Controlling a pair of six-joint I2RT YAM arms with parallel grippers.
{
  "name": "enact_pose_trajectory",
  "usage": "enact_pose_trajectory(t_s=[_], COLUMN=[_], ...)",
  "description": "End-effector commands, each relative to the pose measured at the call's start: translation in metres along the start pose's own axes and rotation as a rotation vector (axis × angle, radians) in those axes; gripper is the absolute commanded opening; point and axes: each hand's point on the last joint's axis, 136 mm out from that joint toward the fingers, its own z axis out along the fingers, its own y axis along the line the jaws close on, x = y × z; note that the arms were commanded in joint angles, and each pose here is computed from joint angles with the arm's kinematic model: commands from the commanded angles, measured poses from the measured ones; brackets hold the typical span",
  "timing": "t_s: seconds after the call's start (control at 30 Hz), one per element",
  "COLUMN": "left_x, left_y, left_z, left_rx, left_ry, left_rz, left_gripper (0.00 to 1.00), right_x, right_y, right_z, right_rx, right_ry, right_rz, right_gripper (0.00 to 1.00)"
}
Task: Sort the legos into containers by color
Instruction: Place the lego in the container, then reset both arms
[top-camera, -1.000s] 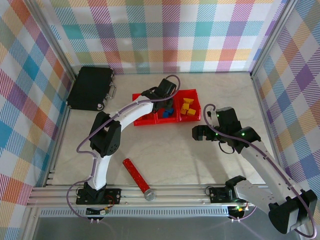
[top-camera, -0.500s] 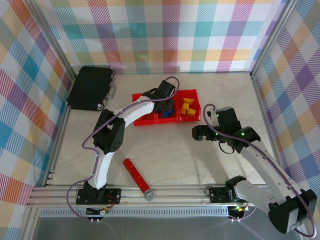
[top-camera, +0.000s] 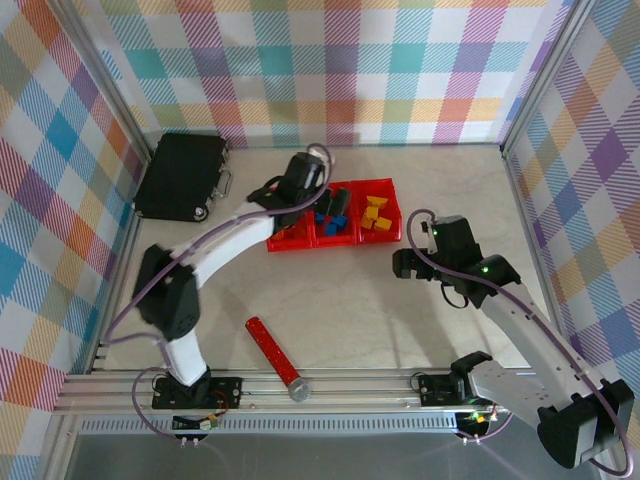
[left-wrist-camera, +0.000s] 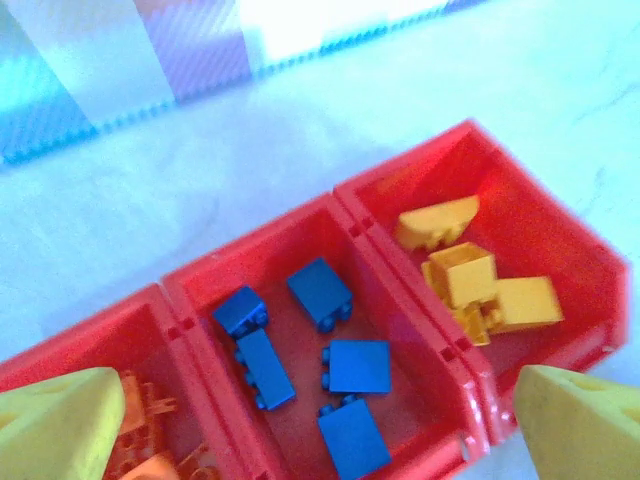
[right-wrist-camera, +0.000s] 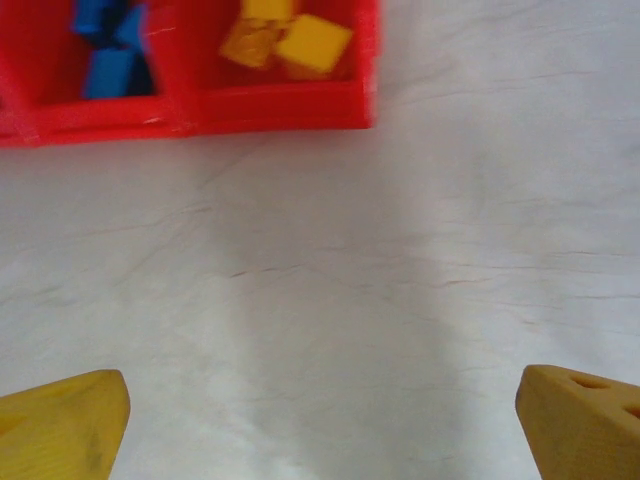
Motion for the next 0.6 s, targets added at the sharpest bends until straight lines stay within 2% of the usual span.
enact_pose_trajectory(t_s=[0.0, 0.1, 0.23, 0.4, 0.47, 0.57], left_x=[-0.019, -0.003, 0.035, 0.097, 0.119, 0.156], left_y=[0.006, 0.026, 0.068, 0.131, 0.156, 0.197], left_z=[-0.048, -0.083, -0.121, -0.144, -0.149, -0.155], left_rx=[0.013, -0.046, -0.126, -0.241, -0.3, -0.418], left_ry=[-0.142, -0.185, -0.243, -0.243, -0.233, -0.199], left_rz=[-0.019, -0.032, -0.126, -0.299, -0.353, -0.495], left_gripper=[1.0, 1.0, 1.0, 0.99, 1.0, 0.99], right_x=[-0.006, -0.015, -0.034, -0.049, -0.045, -0.036], right_y=[-0.046, -0.051, -0.055, -0.067, -0.082, -0.1], right_z=[-0.004, -0.006, -0.018, -0.039, -0.035, -0.014], right_rx=[0.24, 0.237, 0.207, 0.197, 0.236, 0.288], right_ry=[-0.105, -0.238, -0.538, -0.901, -0.895, -0.773], right_rz=[0.061, 0.089, 0.096, 0.104, 0.138, 0.134], right_gripper=[0.99, 0.99, 0.99, 0.99, 0.99, 0.99])
